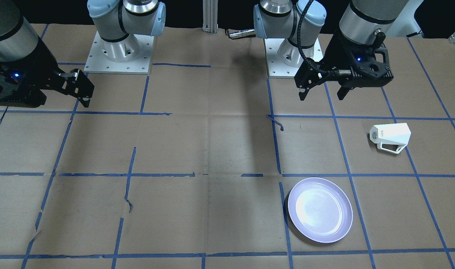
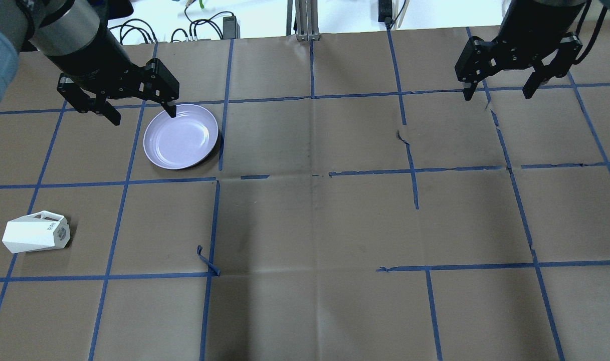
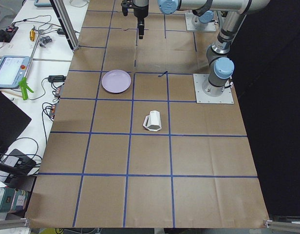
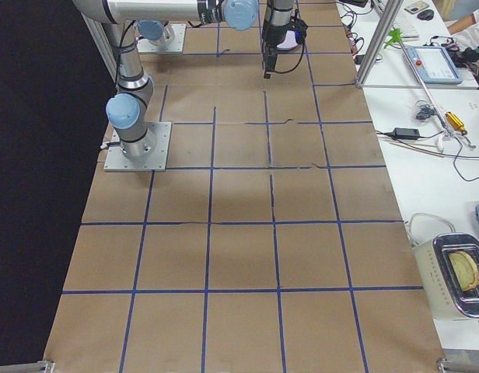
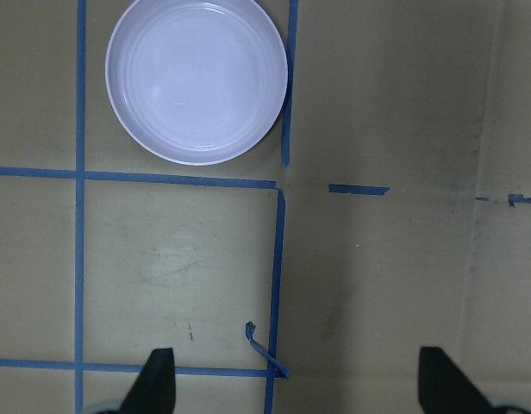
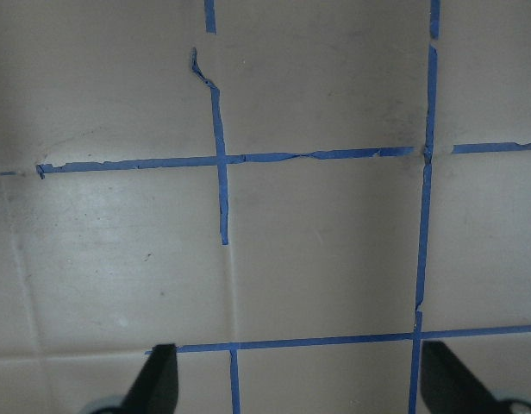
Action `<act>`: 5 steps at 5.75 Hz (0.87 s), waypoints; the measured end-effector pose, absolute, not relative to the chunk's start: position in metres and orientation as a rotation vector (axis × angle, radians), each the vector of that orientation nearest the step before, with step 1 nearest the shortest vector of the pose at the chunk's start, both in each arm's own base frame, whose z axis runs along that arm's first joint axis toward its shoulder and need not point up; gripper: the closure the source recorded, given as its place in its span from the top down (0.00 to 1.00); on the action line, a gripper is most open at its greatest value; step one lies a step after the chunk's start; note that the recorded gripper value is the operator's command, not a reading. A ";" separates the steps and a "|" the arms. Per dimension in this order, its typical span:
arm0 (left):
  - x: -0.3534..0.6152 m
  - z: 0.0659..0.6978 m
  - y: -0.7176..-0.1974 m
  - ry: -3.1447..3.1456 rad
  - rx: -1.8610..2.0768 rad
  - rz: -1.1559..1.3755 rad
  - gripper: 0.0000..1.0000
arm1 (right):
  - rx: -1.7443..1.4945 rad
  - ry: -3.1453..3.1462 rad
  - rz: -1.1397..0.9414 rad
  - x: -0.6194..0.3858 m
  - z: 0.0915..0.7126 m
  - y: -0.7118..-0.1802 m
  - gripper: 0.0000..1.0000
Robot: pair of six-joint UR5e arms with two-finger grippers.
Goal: Flip cup and place on plate
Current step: 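Move the left gripper down toward the white mug lying on its side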
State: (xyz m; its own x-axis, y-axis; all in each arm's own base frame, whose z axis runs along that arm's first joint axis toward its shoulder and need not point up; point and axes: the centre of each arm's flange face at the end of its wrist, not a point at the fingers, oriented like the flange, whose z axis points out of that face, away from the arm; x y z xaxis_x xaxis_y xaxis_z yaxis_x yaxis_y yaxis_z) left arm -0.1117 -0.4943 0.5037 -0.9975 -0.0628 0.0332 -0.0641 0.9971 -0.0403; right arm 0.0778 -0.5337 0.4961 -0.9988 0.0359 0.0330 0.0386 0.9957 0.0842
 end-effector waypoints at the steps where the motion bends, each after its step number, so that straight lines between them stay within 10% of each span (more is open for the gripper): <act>1: -0.108 0.505 -0.495 -3.112 0.079 0.072 0.98 | -0.058 -3.107 -0.132 0.078 0.496 -0.534 1.00; 5: 0.034 0.510 -0.505 -3.122 -0.095 0.071 0.98 | -0.058 -3.107 -0.132 0.078 0.496 -0.534 1.00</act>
State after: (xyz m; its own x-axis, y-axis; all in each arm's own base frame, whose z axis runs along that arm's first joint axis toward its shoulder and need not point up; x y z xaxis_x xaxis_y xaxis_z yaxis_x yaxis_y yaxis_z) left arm 0.0337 -0.5046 0.5100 -0.9980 0.0614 0.0162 0.0606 0.9971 -0.0457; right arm 0.0779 -0.5337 0.4961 -0.9988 0.0358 0.0330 0.0385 0.9957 0.0842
